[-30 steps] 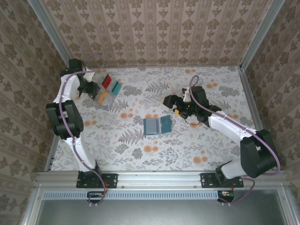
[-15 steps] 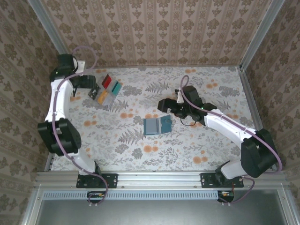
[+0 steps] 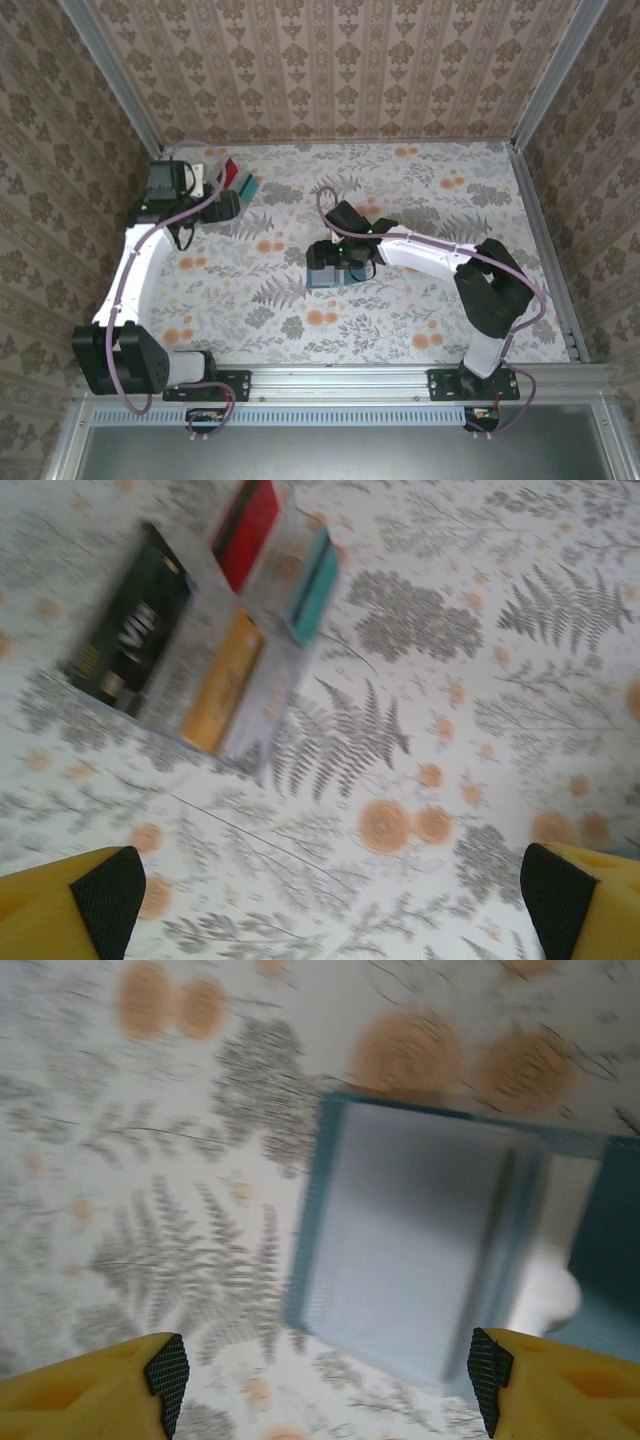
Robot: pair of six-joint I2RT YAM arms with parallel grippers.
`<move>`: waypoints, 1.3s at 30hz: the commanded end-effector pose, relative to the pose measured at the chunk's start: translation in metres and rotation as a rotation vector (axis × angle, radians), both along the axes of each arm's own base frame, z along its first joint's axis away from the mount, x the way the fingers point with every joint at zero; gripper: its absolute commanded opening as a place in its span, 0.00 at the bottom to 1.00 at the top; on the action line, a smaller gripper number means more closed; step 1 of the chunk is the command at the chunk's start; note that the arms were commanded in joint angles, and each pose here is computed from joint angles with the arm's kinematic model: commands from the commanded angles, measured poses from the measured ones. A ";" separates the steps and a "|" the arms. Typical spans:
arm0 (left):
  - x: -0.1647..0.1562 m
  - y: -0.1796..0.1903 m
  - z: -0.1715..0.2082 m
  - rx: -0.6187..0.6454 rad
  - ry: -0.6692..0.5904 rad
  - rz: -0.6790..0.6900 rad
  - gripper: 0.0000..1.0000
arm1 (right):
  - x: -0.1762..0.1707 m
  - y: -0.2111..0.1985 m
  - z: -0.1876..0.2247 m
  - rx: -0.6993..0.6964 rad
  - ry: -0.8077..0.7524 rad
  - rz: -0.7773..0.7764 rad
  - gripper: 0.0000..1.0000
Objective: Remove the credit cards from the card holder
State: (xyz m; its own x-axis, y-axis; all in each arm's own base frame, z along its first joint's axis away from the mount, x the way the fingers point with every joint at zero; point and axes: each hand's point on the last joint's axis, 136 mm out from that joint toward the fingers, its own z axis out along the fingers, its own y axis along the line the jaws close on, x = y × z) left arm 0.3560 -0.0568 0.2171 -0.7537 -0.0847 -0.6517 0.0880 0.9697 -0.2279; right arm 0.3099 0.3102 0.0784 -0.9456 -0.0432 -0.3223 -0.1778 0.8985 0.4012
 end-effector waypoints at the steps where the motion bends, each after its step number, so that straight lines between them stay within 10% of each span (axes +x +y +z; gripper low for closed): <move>1: -0.006 -0.026 -0.001 -0.135 -0.028 0.009 1.00 | 0.004 -0.018 -0.012 -0.115 0.007 -0.021 0.76; 19: -0.043 -0.131 -0.072 -0.463 0.247 -0.135 0.85 | -0.002 -0.055 -0.067 -0.369 0.081 -0.009 0.55; 31: -0.069 -0.200 -0.121 -0.475 0.429 -0.242 0.49 | -0.005 -0.054 -0.072 -0.232 0.104 -0.046 0.48; 39: -0.081 -0.223 -0.142 -0.444 0.495 -0.275 0.43 | -0.005 -0.054 -0.075 -0.201 0.119 -0.066 0.43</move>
